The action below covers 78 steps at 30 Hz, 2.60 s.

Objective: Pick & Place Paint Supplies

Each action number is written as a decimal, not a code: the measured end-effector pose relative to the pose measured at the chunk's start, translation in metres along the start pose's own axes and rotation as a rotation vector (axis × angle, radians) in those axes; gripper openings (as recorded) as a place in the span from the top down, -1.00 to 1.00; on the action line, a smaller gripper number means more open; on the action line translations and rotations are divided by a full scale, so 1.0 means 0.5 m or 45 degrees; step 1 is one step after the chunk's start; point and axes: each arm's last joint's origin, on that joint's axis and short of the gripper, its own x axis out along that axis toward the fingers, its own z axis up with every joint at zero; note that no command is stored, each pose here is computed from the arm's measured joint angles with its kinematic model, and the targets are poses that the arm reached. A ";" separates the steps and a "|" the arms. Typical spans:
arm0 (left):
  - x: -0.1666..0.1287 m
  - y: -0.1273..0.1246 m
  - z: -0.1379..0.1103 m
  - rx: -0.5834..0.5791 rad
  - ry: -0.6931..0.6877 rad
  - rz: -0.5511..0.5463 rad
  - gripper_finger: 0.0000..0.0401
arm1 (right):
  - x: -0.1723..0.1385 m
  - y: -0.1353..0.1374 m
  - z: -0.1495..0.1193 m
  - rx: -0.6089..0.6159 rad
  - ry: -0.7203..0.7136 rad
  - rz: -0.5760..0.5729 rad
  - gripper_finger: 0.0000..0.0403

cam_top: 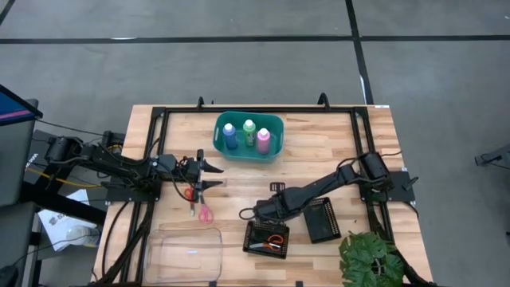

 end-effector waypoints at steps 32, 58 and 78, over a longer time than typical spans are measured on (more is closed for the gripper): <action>0.000 0.000 -0.001 -0.014 0.010 0.006 0.12 | -0.008 -0.045 0.032 0.040 -0.009 0.125 0.51; 0.000 0.000 0.002 0.014 -0.012 0.000 0.12 | 0.024 -0.029 0.001 0.013 -0.056 -0.008 0.99; 0.000 0.000 0.000 0.014 0.000 0.007 0.12 | -0.143 0.051 0.056 -0.131 -0.115 -0.108 1.00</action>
